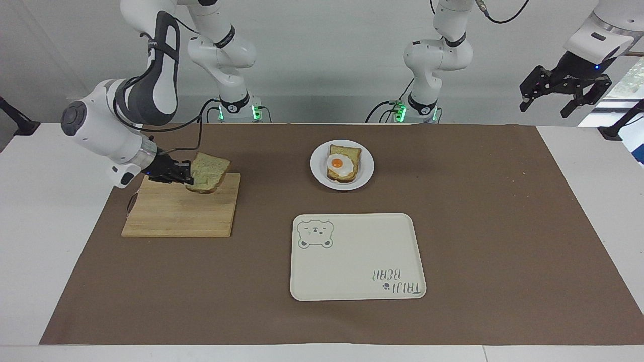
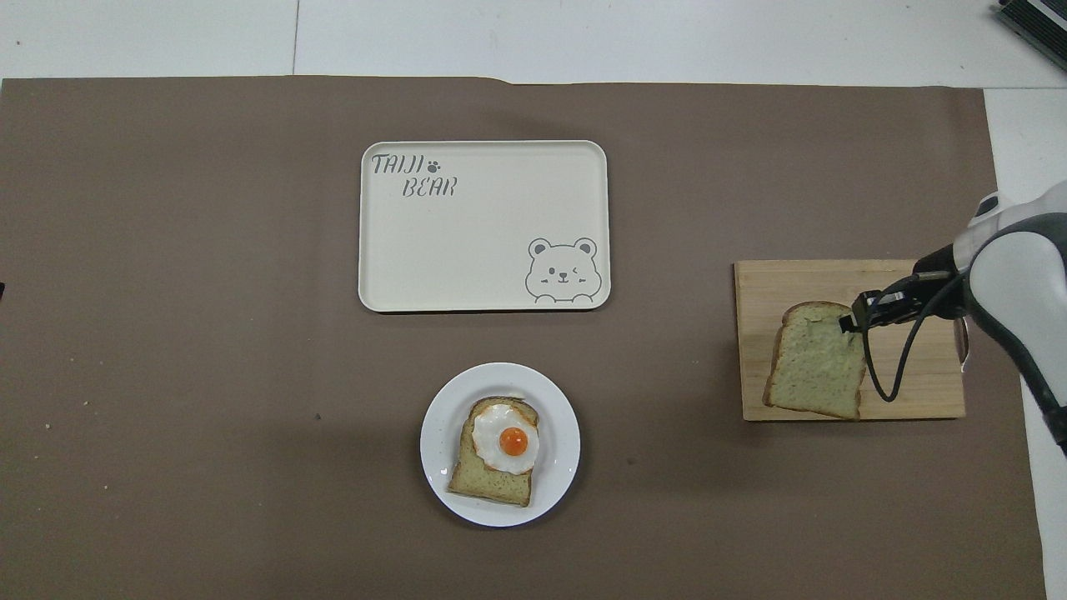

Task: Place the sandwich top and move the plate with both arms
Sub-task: 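Carry the bread slice with the right gripper onto the egg toast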

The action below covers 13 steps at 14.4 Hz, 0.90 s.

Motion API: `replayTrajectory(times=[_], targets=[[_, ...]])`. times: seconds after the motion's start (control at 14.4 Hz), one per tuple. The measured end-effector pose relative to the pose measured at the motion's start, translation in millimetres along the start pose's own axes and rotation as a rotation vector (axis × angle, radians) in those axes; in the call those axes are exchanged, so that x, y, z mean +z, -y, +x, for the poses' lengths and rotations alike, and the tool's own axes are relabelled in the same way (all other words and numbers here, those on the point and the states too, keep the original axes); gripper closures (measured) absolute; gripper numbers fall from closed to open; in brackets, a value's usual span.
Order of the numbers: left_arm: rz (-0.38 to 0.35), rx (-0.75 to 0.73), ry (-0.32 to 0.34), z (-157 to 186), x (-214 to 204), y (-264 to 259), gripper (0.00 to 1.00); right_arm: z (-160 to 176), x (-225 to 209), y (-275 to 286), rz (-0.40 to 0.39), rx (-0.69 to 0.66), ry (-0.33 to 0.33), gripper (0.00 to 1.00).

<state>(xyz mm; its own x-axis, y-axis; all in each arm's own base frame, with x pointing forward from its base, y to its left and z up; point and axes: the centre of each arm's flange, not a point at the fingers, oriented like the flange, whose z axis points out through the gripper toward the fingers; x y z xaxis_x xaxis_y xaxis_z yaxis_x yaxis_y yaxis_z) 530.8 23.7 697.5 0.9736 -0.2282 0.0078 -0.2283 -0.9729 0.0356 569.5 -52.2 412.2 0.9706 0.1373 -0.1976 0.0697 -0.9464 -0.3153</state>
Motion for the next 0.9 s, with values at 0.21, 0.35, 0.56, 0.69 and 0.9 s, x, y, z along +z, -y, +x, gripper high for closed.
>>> replayTrajectory(times=[0.21,0.35,0.56,0.69,0.9], targets=[[0.0,0.0,0.0,0,0,0,0.0,6,10,33,0.023,-0.043,0.016,0.9],[0.0,0.0,0.0,0,0,0,0.0,8,16,50,0.045,-0.053,0.026,0.9],[0.0,0.0,0.0,0,0,0,0.0,12,28,88,0.079,-0.027,0.044,0.9],[0.0,0.0,0.0,0,0,0,0.0,14,40,129,0.085,0.011,0.063,0.9],[0.0,0.0,0.0,0,0,0,0.0,18,53,180,0.083,0.05,0.044,0.9]])
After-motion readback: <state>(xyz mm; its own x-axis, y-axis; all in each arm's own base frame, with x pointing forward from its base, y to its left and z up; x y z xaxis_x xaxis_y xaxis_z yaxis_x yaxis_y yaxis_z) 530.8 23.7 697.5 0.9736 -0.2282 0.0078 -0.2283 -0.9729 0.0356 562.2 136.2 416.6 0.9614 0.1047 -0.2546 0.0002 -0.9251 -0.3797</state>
